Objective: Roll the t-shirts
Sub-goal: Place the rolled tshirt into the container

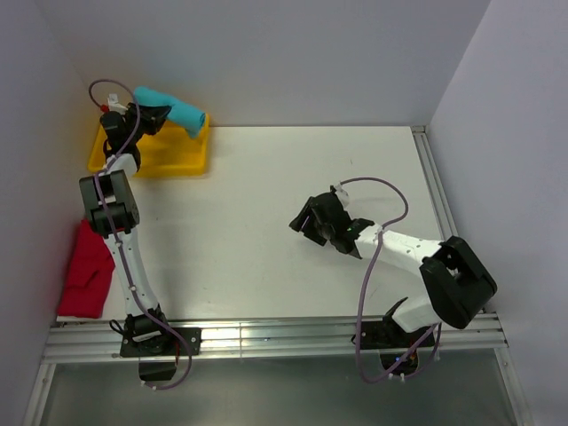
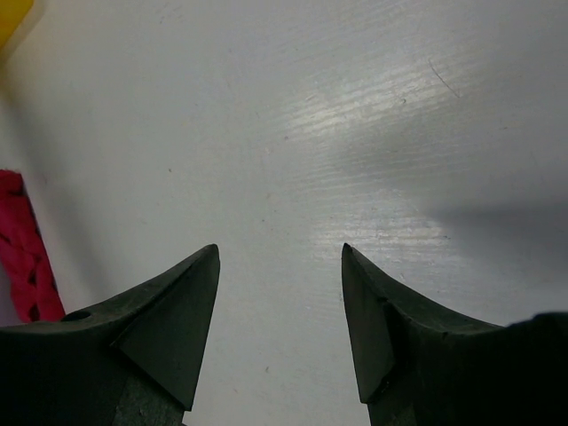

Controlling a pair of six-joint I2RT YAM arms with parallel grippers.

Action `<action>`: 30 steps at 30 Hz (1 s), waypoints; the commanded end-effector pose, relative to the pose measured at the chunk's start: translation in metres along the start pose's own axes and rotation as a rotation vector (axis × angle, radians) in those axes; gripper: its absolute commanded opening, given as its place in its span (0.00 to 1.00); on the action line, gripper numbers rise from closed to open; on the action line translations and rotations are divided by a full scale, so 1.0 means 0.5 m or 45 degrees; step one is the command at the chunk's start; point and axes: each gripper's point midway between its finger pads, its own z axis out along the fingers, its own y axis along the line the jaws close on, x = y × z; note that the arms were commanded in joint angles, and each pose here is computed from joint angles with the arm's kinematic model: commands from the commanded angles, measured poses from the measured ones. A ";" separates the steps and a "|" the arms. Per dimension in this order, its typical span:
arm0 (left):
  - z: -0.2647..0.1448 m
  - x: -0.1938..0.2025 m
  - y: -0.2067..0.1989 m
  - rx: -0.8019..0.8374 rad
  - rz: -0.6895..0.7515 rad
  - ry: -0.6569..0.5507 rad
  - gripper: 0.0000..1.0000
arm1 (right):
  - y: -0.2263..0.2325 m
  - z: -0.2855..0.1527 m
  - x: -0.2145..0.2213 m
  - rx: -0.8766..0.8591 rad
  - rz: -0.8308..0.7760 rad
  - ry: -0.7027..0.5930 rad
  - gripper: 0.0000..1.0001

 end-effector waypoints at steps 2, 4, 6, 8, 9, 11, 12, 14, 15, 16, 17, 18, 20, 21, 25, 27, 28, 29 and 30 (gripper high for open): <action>-0.011 -0.029 -0.122 0.238 0.070 -0.031 0.00 | 0.041 0.010 -0.018 -0.060 -0.014 -0.017 0.64; -0.006 -0.029 -0.097 0.232 0.087 -0.044 0.00 | 0.049 0.017 -0.018 -0.081 -0.011 -0.023 0.64; 0.001 -0.022 -0.053 0.174 0.067 -0.042 0.00 | 0.046 0.022 -0.013 -0.076 -0.014 -0.014 0.64; 0.006 -0.016 -0.021 0.137 0.055 -0.036 0.00 | 0.041 0.023 -0.010 -0.069 -0.017 -0.010 0.64; 0.009 -0.008 0.004 0.106 0.050 -0.024 0.00 | 0.040 0.025 -0.008 -0.068 -0.013 -0.007 0.64; 0.008 0.002 0.037 0.073 0.034 -0.014 0.00 | 0.039 0.026 -0.003 -0.073 -0.013 0.001 0.64; 0.008 0.007 0.053 0.056 0.016 -0.010 0.00 | 0.039 0.027 -0.003 -0.073 -0.011 0.001 0.64; 0.003 0.014 0.081 0.024 -0.011 -0.005 0.00 | 0.037 0.030 0.003 -0.068 -0.016 0.011 0.64; 0.001 0.017 0.094 -0.002 -0.023 0.001 0.00 | 0.039 0.030 0.004 -0.070 -0.015 0.014 0.64; -0.003 0.019 0.109 -0.029 -0.034 0.001 0.00 | 0.042 0.030 0.005 -0.073 -0.018 0.016 0.64; -0.006 0.020 0.114 -0.043 -0.033 0.000 0.00 | 0.044 0.030 0.008 -0.074 -0.018 0.020 0.64; -0.010 0.014 0.115 -0.056 -0.034 -0.008 0.00 | 0.045 0.031 0.008 -0.076 -0.016 0.020 0.64; -0.021 0.008 0.150 -0.153 -0.050 -0.023 0.00 | 0.048 0.031 0.012 -0.082 -0.018 0.026 0.64; -0.025 0.005 0.156 -0.189 -0.048 -0.023 0.00 | 0.050 0.032 0.014 -0.084 -0.020 0.028 0.64; -0.047 -0.003 0.202 -0.340 -0.068 -0.045 0.00 | 0.055 0.032 0.022 -0.091 -0.025 0.038 0.64; -0.055 -0.013 0.212 -0.390 -0.035 -0.053 0.00 | 0.056 0.032 0.027 -0.093 -0.030 0.046 0.64; -0.059 -0.015 0.219 -0.415 -0.034 -0.058 0.00 | 0.056 0.032 0.028 -0.093 -0.032 0.049 0.64; -0.064 -0.020 0.224 -0.438 -0.030 -0.067 0.00 | 0.056 0.033 0.027 -0.094 -0.032 0.048 0.64; -0.067 -0.019 0.231 -0.457 -0.033 -0.065 0.00 | 0.058 0.033 0.029 -0.097 -0.035 0.053 0.64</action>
